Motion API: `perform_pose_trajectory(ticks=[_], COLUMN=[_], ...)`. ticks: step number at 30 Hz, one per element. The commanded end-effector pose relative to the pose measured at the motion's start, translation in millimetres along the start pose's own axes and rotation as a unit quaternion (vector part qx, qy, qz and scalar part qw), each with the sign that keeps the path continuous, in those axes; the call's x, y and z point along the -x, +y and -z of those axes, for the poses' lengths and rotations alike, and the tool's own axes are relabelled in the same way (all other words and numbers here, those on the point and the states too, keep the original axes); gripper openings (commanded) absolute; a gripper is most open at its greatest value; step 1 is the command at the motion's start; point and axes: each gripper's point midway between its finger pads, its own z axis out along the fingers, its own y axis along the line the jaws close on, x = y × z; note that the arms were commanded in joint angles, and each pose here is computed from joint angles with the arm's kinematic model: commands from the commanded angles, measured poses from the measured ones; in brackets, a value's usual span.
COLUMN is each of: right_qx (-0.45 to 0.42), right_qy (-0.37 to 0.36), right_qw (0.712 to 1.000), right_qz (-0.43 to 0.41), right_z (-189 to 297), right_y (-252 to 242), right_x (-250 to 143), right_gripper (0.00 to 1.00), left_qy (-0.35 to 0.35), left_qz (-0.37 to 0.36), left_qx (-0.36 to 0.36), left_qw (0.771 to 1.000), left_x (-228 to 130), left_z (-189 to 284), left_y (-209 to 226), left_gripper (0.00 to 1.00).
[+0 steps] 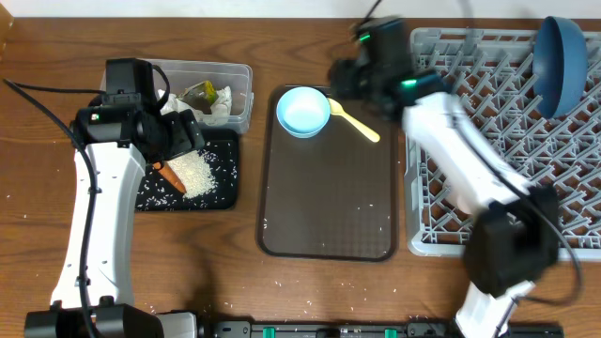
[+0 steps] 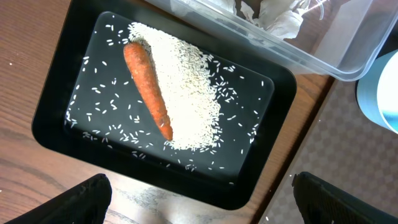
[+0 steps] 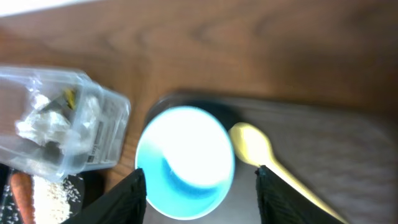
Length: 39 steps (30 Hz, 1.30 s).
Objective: Sort waste into correct bins and load items into the dishwasher rack
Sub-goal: 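Move the right gripper back toward the light-blue bowl, then grasp the light-blue bowl rim with the right gripper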
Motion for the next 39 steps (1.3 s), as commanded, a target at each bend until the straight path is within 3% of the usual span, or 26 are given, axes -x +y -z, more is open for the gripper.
perform_pose_trajectory(ticks=[1,7,17,20,24,27,30,35,39], right_qx=[-0.026,-0.067,-0.077,-0.059,-0.069,-0.103,-0.118,-0.141,-0.159], right_qy=[0.033,0.074,0.07,0.059,0.038,0.036,0.057,0.107,0.137], right_qw=[0.997,0.992,0.992,0.995,0.997,0.994,0.991,0.984,0.977], right_qz=[-0.059,-0.076,-0.072,-0.049,-0.025,-0.028,-0.03,-0.027,-0.033], right_z=[-43.4,-83.1,-84.5,-71.1,-36.6,-23.3,-26.4,-47.0,-63.1], right_y=[-0.1,-18.1,-24.3,-12.6,-6.8,-18.8,-28.5,-39.3,-46.9], right_x=[-34.5,-74.5,-71.7,-54.1,-24.1,-17.6,-28.9,-62.4,-86.5], right_gripper=[0.47,0.33,0.28,0.33,0.56,0.59,0.54,0.36,0.31], left_qy=[0.005,0.005,0.005,0.005,0.005,0.005,0.005,0.005,0.005], left_qz=[0.001,0.001,0.001,0.001,0.001,0.001,0.001,0.001,0.001], left_qx=[0.001,0.001,0.001,0.001,0.001,0.001,0.001,0.001,0.001], left_qw=[1.0,1.0,1.0,1.0,1.0,1.0,1.0,1.0,1.0], left_x=[-0.4,-0.4,-0.4,-0.4,-0.4,-0.4,-0.4,-0.4,-0.4], left_z=[-2.3,-2.3,-2.3,-2.3,-2.3,-2.3,-2.3,-2.3,-2.3], left_y=[1.3,1.3,1.3,1.3,1.3,1.3,1.3,1.3,1.3], left_gripper=[0.96,0.96,0.96,0.96,0.96,0.96,0.96,0.96,0.96])
